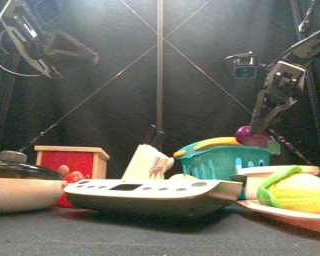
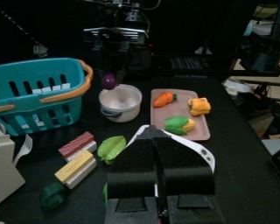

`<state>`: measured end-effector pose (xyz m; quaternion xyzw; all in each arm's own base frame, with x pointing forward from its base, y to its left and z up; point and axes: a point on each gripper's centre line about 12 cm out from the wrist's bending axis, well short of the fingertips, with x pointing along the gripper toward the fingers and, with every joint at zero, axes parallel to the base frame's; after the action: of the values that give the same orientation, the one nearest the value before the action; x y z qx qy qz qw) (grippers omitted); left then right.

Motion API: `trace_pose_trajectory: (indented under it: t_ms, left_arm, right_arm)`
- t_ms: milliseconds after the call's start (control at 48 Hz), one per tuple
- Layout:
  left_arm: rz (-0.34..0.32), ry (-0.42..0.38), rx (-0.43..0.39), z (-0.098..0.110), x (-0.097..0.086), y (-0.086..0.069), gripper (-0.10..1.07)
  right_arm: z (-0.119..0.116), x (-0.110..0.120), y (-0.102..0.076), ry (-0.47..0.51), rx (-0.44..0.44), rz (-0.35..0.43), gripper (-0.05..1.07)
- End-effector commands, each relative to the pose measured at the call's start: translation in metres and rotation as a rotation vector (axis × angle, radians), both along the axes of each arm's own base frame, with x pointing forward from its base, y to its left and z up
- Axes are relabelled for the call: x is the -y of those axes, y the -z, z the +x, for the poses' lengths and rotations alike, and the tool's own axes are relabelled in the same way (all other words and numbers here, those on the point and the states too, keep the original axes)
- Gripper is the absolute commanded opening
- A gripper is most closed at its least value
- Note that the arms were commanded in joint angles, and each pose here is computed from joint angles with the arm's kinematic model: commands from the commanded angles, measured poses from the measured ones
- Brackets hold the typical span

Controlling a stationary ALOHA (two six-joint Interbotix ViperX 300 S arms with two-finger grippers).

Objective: Place eggplant in basket

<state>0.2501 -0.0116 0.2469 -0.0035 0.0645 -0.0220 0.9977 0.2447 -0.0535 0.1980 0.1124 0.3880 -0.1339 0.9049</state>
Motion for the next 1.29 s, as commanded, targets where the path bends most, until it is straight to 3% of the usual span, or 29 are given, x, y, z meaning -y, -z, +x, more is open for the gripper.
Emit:
trace_pose_trajectory:
  t_ms: [0,104,250,354,500,667,1000,1271]
  left_arm:
    - [0.0,0.002,0.025,0.002,0.001,-0.007,0.01]
    - [-0.001,0.001,0.028,0.002,0.0,-0.008,0.01]
    - [0.0,0.002,0.032,0.003,0.001,-0.009,0.01]
    - [0.001,0.002,0.032,0.003,0.001,-0.009,0.01]
    - [0.002,-0.007,0.032,0.003,-0.002,-0.009,0.01]
    - [0.0,-0.048,0.054,0.003,-0.012,-0.013,0.01]
    - [0.018,-0.228,0.13,-0.01,-0.056,-0.024,0.01]
    - [0.026,-0.25,0.118,-0.015,-0.061,-0.017,0.01]
  right_arm:
    - [0.003,0.001,-0.012,0.0,0.047,-0.013,0.67]
    - [0.007,0.002,-0.021,0.001,0.077,-0.019,0.67]
    - [0.013,0.011,-0.054,0.02,0.196,-0.058,0.67]
    - [0.014,0.035,-0.073,0.095,0.276,-0.107,0.67]
    - [0.007,0.076,-0.082,0.239,0.367,-0.148,0.67]
    - [0.001,0.116,-0.072,0.378,0.408,-0.165,0.67]
    - [0.017,0.162,-0.049,0.457,0.36,-0.168,0.68]
    - [0.022,0.19,-0.033,0.515,0.331,-0.156,0.68]
